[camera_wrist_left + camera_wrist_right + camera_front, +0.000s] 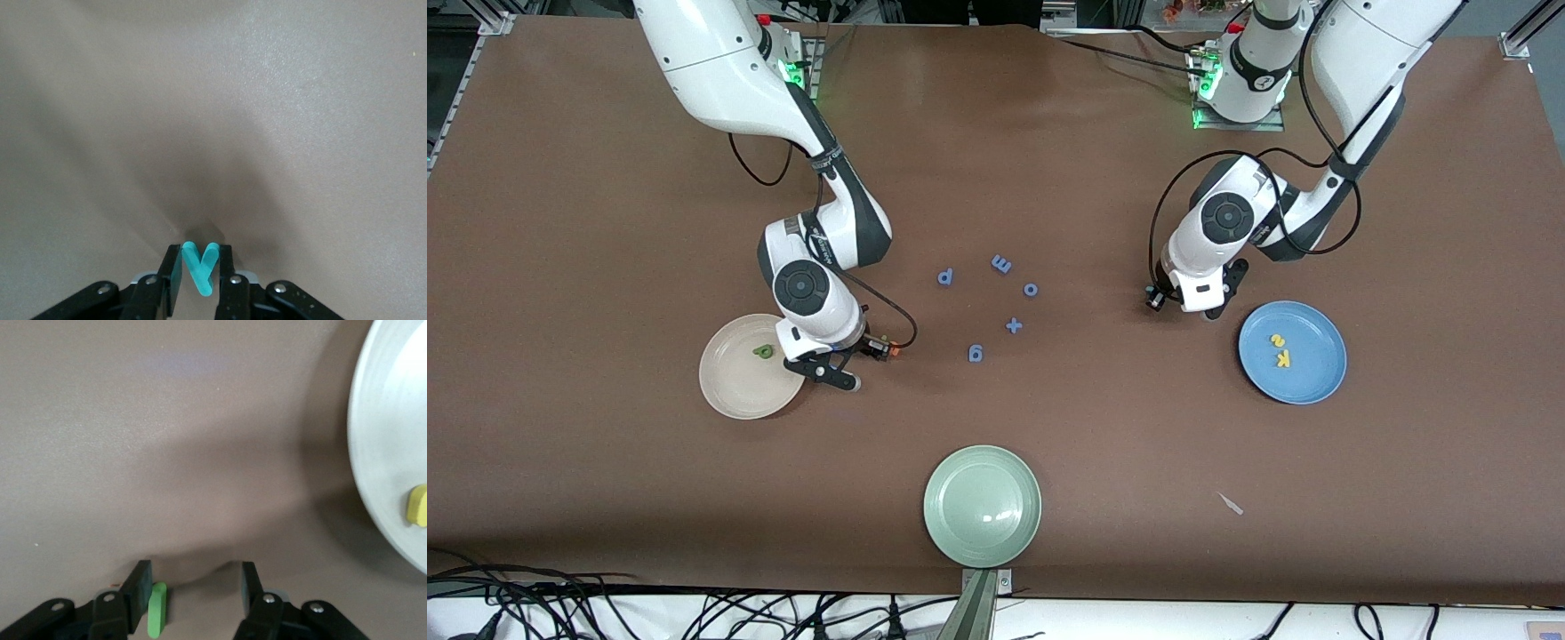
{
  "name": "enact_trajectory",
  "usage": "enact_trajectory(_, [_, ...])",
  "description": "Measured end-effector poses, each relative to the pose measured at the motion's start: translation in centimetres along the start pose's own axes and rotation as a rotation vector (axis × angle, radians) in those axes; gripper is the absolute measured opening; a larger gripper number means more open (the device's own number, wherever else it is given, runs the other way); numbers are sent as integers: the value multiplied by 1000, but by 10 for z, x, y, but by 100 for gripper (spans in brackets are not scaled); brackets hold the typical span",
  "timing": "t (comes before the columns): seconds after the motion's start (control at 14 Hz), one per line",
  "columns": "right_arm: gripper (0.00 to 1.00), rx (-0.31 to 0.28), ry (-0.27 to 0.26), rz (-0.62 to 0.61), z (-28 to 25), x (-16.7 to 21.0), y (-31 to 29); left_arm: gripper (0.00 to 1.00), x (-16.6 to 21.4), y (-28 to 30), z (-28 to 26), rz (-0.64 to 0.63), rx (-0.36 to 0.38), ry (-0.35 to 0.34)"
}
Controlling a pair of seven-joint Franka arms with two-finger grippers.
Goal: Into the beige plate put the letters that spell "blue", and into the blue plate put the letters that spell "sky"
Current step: 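Place the l in the beige plate while the left gripper lifts the y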
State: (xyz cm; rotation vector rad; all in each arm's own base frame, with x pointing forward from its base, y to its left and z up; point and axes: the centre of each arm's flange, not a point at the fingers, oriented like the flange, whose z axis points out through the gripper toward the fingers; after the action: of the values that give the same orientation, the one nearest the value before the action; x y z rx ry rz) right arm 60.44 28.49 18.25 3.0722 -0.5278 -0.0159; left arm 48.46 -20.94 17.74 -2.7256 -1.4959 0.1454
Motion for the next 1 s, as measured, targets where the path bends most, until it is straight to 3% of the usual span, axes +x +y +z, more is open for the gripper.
enact_trajectory(0.86, [59,14,4,51,6,-22,-23,26,-1,0,-1,2,-2,1])
enact_trajectory(1.0, [39,17,6,44,4,-21,-24,27,-1,0,-1,2,-1,0])
